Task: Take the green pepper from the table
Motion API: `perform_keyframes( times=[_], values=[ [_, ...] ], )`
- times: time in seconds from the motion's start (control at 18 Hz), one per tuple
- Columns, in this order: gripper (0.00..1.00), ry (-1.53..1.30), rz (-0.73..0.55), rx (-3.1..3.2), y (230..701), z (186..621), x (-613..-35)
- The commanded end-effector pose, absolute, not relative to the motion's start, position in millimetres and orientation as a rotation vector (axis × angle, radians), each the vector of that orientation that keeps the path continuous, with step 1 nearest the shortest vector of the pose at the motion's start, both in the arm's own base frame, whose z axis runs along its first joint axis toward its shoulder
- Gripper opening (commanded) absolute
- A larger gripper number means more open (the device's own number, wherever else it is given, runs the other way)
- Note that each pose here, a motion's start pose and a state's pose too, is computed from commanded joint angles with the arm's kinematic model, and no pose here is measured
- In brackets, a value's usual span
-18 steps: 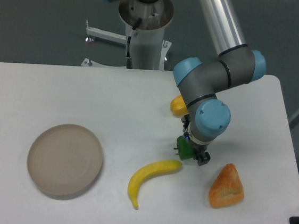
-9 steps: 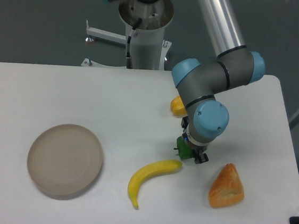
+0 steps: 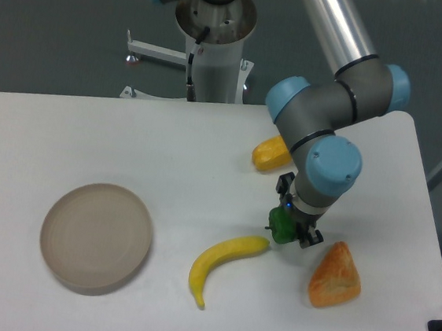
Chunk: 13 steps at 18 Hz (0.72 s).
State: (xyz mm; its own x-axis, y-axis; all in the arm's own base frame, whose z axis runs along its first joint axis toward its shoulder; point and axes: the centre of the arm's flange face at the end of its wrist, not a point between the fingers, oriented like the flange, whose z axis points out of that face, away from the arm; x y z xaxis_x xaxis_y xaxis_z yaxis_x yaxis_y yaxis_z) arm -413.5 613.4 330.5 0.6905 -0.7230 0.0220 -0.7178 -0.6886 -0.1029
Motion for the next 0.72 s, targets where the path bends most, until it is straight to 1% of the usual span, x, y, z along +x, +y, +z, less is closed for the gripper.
perform_keyframes(
  times=[0.28, 0.72],
  values=[
    [0.44, 1.131, -0.078, -2.757, 612.1, 347.4, -428.6],
    [0.44, 1.117, -0.072, -2.757, 614.1, 349.4, -430.3]
  ],
)
